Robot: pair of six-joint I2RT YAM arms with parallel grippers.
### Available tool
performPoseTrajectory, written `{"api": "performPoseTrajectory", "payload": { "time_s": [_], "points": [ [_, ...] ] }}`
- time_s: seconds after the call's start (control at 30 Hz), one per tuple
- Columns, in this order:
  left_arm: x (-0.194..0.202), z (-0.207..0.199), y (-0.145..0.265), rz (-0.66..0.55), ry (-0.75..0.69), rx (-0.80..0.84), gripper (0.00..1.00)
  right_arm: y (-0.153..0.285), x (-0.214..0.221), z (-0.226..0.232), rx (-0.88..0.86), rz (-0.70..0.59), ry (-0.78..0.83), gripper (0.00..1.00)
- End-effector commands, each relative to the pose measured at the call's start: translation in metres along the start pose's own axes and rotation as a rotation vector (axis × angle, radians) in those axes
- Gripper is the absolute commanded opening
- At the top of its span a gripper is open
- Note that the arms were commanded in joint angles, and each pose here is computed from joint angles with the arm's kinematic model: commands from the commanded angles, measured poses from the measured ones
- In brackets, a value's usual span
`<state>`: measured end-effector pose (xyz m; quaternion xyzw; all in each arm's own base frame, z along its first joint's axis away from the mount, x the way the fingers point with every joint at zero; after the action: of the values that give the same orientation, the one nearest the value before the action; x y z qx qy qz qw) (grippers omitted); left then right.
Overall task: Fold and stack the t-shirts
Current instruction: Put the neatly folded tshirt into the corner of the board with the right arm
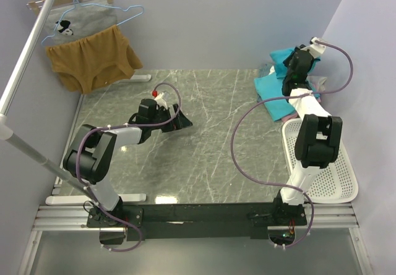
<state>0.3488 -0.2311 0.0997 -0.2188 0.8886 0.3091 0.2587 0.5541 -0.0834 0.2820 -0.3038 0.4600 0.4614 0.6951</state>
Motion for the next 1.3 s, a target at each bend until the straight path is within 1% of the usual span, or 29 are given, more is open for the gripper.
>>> {"api": "performPoseTrajectory", "payload": {
  "time_s": [0.0, 0.07, 0.13, 0.23, 0.33, 0.43, 0.5, 0.53, 0.6, 0.77, 0.87, 1.03, 1.07, 1.13, 1.17, 1.23, 1.27],
  "points": [
    [-0.014, -0.014, -0.003, -0.023, -0.025, 0.057, 0.99, 0.012, -0.048, 0.033, -0.049, -0.191, 0.043, 0.00],
    [-0.015, -0.014, -0.004, -0.020, -0.026, 0.056, 0.99, 0.017, -0.056, 0.038, -0.060, -0.204, 0.027, 0.00],
    [-0.014, -0.014, -0.005, -0.015, -0.026, 0.057, 0.99, 0.023, -0.069, 0.037, -0.037, -0.246, 0.025, 0.00],
    [-0.014, -0.014, -0.006, -0.009, -0.030, 0.061, 0.99, 0.032, -0.075, 0.036, -0.001, -0.281, 0.016, 0.00],
    [-0.014, -0.014, -0.007, -0.004, -0.032, 0.064, 0.99, 0.035, -0.072, 0.026, 0.066, -0.311, 0.012, 0.00],
    [-0.009, -0.011, -0.007, 0.005, -0.028, 0.060, 0.99, 0.037, -0.067, 0.018, 0.135, -0.340, 0.063, 0.00],
    [-0.008, -0.010, -0.008, 0.006, -0.025, 0.061, 0.99, 0.033, -0.051, 0.025, 0.098, -0.282, 0.077, 0.00],
    [-0.008, -0.009, -0.007, 0.007, -0.022, 0.061, 0.99, 0.029, -0.039, 0.031, 0.049, -0.247, 0.084, 0.00],
    [-0.006, -0.009, -0.009, 0.010, -0.019, 0.067, 1.00, 0.024, -0.022, 0.035, 0.030, -0.174, 0.094, 0.00],
    [-0.002, -0.007, -0.010, 0.020, -0.013, 0.063, 0.99, 0.014, 0.039, 0.049, -0.062, 0.055, 0.075, 0.01],
    [0.001, -0.005, -0.009, 0.027, -0.012, 0.060, 0.99, 0.013, 0.070, 0.047, -0.047, 0.172, 0.048, 0.01],
    [0.009, 0.000, -0.012, 0.052, 0.000, 0.062, 0.99, 0.018, 0.102, 0.037, -0.009, 0.320, -0.012, 0.07],
    [0.011, 0.000, -0.012, 0.058, 0.003, 0.067, 1.00, 0.023, 0.112, 0.032, 0.014, 0.367, -0.009, 0.08],
    [0.014, 0.002, -0.012, 0.063, 0.009, 0.067, 0.99, 0.029, 0.120, 0.024, 0.032, 0.401, -0.035, 0.09],
    [0.015, 0.002, -0.013, 0.066, 0.010, 0.069, 1.00, 0.030, 0.120, 0.024, 0.019, 0.397, -0.047, 0.09],
    [0.016, 0.003, -0.012, 0.067, 0.010, 0.070, 0.99, 0.036, 0.123, 0.024, -0.007, 0.405, -0.058, 0.04],
    [0.017, 0.003, -0.012, 0.071, 0.012, 0.069, 0.99, 0.035, 0.120, 0.026, -0.020, 0.389, -0.064, 0.00]
  ]
}}
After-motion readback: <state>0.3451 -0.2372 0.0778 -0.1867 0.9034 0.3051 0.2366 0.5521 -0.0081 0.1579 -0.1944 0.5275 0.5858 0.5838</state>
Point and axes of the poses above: each gripper's point midway between its finger pads, its own y axis back along the fingers, its own z axis along the line the jaws close on, x = y × z, the point moved 3 cm from there along y, back along the fingers, and after that the axes turned 2 degrees about -y, right-handed, at the moved point
